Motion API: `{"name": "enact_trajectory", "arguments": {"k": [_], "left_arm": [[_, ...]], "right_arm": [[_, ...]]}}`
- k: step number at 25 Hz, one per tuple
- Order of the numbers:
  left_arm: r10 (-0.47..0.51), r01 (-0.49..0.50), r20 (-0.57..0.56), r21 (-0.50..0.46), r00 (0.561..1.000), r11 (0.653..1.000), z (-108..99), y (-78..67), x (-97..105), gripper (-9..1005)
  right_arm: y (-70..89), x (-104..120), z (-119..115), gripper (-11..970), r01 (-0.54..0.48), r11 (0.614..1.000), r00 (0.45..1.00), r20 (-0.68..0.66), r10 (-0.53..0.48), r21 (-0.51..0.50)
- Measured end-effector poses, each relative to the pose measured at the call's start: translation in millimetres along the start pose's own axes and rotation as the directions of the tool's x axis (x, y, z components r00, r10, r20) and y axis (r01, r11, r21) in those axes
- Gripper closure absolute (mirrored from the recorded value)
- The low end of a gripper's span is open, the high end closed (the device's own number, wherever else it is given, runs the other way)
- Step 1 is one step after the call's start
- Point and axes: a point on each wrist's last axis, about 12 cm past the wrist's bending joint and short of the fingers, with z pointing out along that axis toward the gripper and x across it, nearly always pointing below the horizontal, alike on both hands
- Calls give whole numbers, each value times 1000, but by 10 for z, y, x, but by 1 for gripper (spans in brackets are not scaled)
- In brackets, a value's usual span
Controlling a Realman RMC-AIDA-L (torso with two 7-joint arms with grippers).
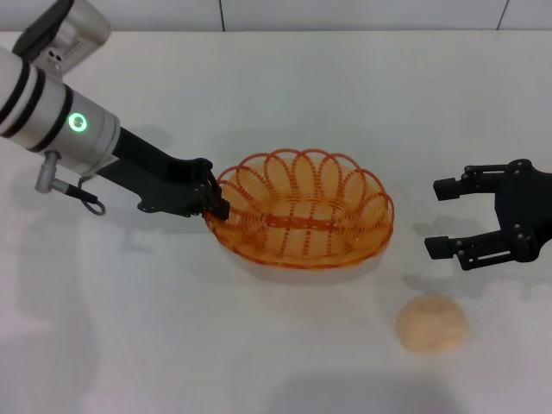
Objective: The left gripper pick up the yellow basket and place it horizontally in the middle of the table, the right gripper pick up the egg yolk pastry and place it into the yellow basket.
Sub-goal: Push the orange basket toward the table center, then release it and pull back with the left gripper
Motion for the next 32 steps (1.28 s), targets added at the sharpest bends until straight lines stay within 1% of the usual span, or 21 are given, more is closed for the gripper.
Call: {"name": "enact_trajectory", "arguments": {"k": [3,15,26,32], "left_arm": [[-5,5,3,-1,1000,1000,42,4,9,915],[-25,26,33,-14,999,1000,105,51,-6,906],[-26,26,38,-11,999,1000,173,42,4,897],[-15,15,39,-5,999,1000,187,3,-16,892]], "right_arm": [[6,0,0,118,0,1000,1000,0,0,-5],[29,4,18,117,0,1000,1000,-5,0,-24],[37,13,8,118,2,1000,1000,-4,-2,-28],[42,19,8,118,3,1000,1000,-7,-3,-29]]}}
